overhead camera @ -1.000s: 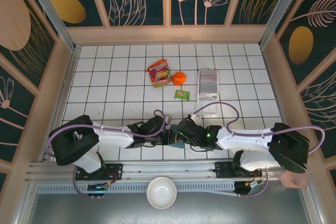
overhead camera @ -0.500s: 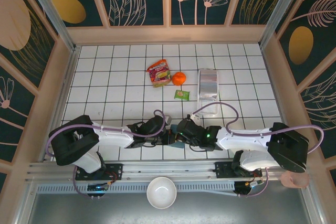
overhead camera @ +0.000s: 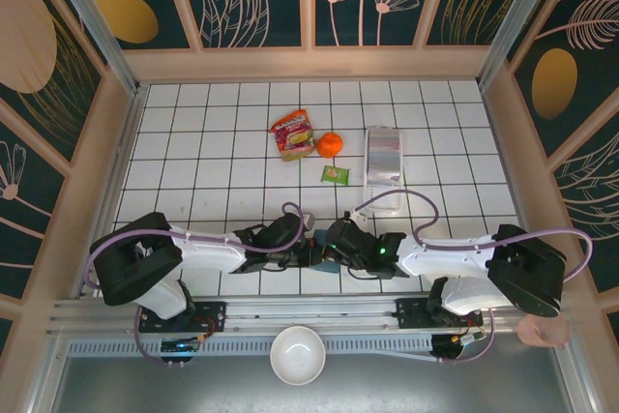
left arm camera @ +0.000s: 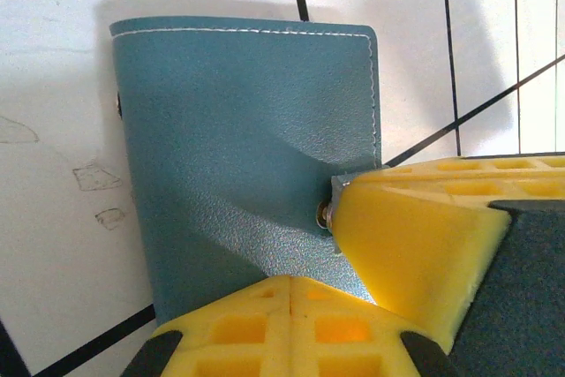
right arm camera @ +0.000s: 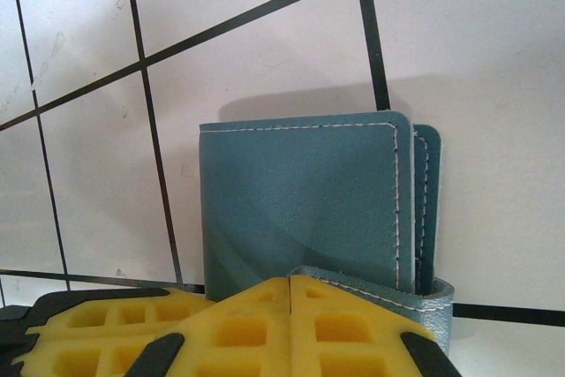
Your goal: Put the credit cards into the card holder
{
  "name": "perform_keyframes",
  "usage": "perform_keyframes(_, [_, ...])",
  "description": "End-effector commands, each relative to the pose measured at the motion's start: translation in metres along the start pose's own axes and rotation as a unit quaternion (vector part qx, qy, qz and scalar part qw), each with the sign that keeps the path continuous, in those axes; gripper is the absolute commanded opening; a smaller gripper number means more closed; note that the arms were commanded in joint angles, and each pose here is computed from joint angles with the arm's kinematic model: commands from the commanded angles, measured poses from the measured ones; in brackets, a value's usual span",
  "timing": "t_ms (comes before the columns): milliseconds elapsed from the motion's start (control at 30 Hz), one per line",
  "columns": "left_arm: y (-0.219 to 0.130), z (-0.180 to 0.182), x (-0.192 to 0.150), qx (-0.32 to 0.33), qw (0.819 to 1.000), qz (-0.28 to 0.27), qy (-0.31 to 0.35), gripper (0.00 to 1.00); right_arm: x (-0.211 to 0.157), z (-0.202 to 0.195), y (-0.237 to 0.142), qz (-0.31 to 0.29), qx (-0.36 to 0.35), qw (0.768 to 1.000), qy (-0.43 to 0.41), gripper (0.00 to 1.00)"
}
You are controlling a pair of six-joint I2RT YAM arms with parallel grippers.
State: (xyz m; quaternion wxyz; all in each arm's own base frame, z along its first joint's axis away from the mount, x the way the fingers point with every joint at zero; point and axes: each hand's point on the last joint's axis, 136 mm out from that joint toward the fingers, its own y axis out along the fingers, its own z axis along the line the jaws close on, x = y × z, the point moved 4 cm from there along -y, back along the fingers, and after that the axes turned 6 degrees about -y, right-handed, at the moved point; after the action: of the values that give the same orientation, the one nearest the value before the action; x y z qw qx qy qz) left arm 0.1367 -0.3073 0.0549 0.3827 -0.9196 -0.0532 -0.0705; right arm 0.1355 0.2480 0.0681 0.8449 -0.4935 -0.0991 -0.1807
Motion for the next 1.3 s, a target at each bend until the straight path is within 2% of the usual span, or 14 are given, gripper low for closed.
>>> perform_keyframes(0, [0.001,0.026,-0.012,0.046,0.999,0.019,-0.003,0.00,-0.020,-0.037,0.017,0.038,-0.065,0.997,0.007,0.00])
perform_keyframes(333, [0.000,0.027,-0.012,0.044,0.999,0.012,-0.005,0.00,-0.050,-0.093,0.023,0.084,-0.152,0.984,0.031,0.00])
perform_keyframes(567, [-0.007,0.022,-0.007,0.040,0.999,-0.006,-0.005,0.00,-0.052,-0.112,0.017,0.077,-0.210,0.974,0.032,0.00])
perform_keyframes(700, [-0.013,0.014,-0.003,0.033,0.999,-0.015,-0.002,0.00,-0.043,-0.101,0.015,0.059,-0.207,0.976,0.024,0.00])
perform_keyframes(867, [-0.029,0.007,0.007,0.034,0.998,-0.052,0.000,0.00,-0.020,-0.073,0.004,0.006,-0.156,0.988,0.021,0.00])
perform_keyframes(967, [-0.038,0.005,0.011,0.032,0.997,-0.070,0.001,0.03,-0.003,-0.048,-0.005,-0.026,-0.115,0.993,0.007,0.00])
perform_keyframes(1000, [-0.040,0.004,0.012,0.033,0.997,-0.076,0.001,0.04,0.003,-0.039,-0.008,-0.035,-0.101,0.994,0.002,0.09])
perform_keyframes(1100, [-0.049,0.000,0.017,0.030,0.995,-0.093,0.004,0.08,0.018,-0.014,-0.016,-0.060,-0.064,0.996,-0.014,0.26])
perform_keyframes(1167, [-0.055,-0.004,0.021,0.030,0.994,-0.108,0.007,0.13,0.028,0.002,-0.022,-0.072,-0.043,0.996,-0.025,0.46])
perform_keyframes(1267, [-0.072,-0.008,0.033,0.042,0.988,-0.150,0.018,0.24,0.046,0.026,-0.037,-0.100,-0.017,0.994,-0.047,0.59])
